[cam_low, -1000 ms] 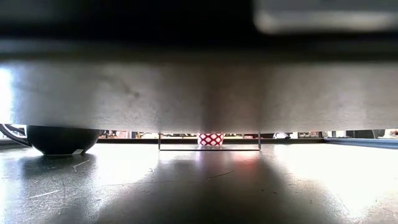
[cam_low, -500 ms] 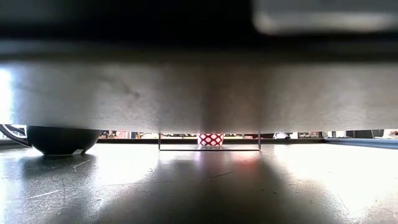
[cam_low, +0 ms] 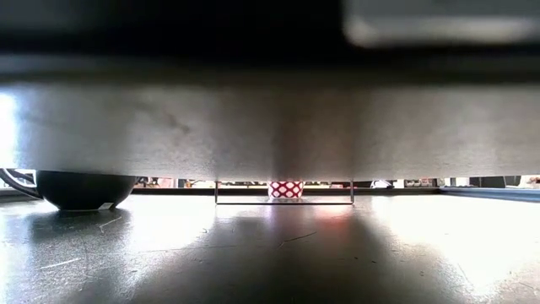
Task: Place coffee mugs
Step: Put the red patterned mug on the shelf
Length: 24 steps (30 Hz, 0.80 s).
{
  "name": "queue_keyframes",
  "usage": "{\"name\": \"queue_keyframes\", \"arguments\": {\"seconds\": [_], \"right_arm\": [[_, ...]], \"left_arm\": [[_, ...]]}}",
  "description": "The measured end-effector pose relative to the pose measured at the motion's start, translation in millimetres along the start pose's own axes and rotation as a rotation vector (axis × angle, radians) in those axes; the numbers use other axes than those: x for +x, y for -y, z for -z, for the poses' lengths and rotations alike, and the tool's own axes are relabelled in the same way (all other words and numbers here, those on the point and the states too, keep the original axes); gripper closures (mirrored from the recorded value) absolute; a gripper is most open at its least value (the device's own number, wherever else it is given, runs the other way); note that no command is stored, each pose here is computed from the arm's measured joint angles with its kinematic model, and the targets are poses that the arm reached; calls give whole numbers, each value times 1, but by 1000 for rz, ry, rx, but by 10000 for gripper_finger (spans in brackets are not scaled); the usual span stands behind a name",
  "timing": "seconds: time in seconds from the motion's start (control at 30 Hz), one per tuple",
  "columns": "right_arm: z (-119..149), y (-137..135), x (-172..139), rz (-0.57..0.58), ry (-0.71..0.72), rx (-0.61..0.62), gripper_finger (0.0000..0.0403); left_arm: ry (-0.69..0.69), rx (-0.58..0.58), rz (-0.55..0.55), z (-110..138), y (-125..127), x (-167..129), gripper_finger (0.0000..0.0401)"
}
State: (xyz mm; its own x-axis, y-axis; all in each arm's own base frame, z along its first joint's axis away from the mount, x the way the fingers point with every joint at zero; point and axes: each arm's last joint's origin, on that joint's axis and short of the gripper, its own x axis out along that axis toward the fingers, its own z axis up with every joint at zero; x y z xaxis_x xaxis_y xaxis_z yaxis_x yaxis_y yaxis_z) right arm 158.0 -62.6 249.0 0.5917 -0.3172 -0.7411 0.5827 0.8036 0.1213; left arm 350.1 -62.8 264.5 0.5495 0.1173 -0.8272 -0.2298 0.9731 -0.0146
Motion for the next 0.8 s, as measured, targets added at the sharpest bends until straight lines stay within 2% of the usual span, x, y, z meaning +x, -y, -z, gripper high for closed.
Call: {"name": "queue_keyframes", "arguments": {"seconds": [0.13,0.33,0.47,0.67,0.8], "right_arm": [[0,0,0,0,0,0,319],[0,0,0,0,0,0,319],[0,0,0,0,0,0,319],[0,0,0,0,1,0,319],[0,0,0,0,1,0,319]], "left_arm": [[27,-3,10,-2,0,-8,321],[103,-2,49,-8,3,-37,319],[131,33,13,-12,-1,-57,319],[86,244,-148,-15,-15,-79,319],[43,356,-197,-19,-33,-80,319]]}}
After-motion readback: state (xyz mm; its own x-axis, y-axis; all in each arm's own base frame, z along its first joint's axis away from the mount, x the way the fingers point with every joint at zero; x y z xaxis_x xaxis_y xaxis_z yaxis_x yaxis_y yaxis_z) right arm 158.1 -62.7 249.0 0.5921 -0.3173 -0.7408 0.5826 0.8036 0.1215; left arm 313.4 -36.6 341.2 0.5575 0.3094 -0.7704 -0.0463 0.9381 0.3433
